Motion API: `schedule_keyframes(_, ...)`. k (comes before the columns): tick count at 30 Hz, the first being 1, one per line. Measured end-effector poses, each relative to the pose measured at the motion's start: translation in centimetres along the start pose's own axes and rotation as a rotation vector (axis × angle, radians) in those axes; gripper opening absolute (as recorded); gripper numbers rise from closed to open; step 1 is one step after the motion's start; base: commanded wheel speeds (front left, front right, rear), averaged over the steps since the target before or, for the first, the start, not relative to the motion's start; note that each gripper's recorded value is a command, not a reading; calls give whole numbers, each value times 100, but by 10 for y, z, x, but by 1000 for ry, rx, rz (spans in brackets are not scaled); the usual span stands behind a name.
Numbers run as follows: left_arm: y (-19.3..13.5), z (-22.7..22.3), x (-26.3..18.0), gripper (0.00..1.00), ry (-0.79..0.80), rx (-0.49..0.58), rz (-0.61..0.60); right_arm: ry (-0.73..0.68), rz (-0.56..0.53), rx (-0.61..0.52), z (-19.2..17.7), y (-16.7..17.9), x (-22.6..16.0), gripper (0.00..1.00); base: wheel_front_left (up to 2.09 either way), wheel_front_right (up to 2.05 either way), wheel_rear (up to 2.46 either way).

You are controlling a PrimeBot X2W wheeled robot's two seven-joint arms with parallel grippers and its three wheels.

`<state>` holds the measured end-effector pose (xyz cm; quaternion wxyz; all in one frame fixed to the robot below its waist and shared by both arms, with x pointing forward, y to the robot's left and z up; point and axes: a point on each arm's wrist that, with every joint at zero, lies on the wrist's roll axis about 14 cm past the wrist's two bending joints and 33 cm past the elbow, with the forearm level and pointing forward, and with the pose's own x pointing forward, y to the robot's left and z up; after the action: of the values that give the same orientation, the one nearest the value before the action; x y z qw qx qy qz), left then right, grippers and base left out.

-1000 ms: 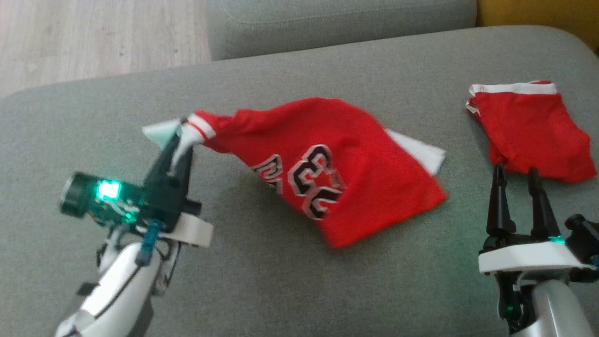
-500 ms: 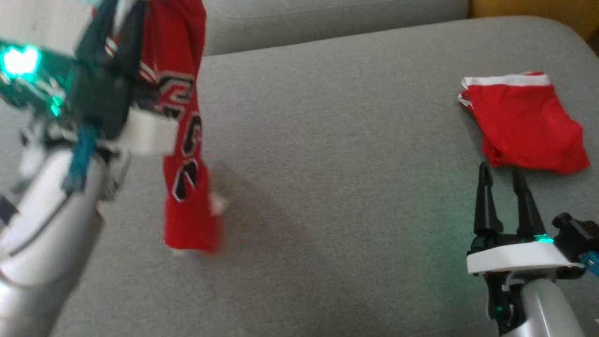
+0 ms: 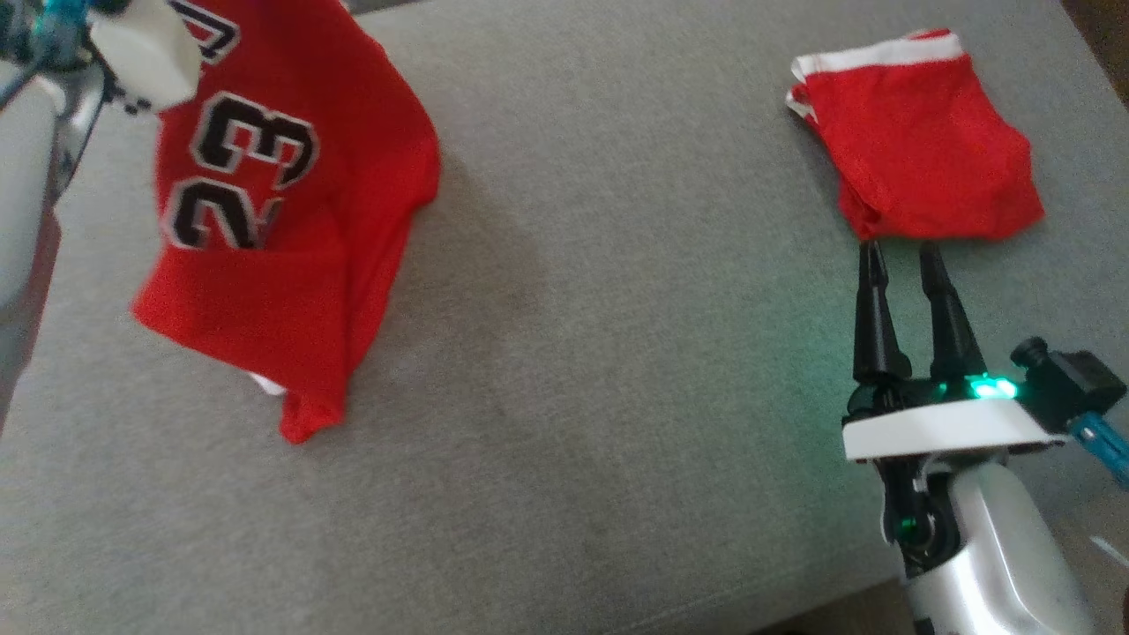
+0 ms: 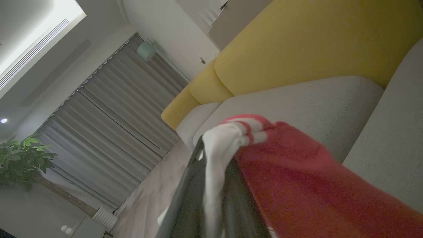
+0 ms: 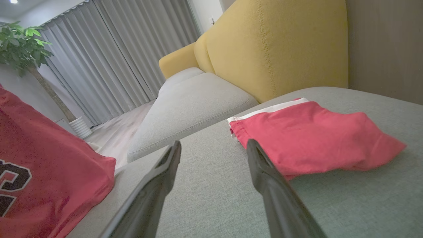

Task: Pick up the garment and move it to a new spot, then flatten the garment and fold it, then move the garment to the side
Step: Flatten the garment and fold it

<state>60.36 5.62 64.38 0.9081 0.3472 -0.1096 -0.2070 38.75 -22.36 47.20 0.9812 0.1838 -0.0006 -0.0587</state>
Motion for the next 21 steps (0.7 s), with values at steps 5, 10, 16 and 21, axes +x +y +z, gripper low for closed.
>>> schedule_keyframes(5,-15,-26,35,100,42,-11,-18,6,-23,-11,-2,-8,6,100,0,0,0)
schedule_keyframes(10,-15,-39,41,100,29,-34,10,14,-29,-15,-5,-11,7,100,0,0,0)
schedule_keyframes(16,-1,-35,20,100,-35,-76,52,6,5,-33,-3,-1,12,100,0,0,0)
schedule_keyframes(21,-19,-50,-18,100,-12,-121,26,4,48,-44,-4,13,15,100,0,0,0)
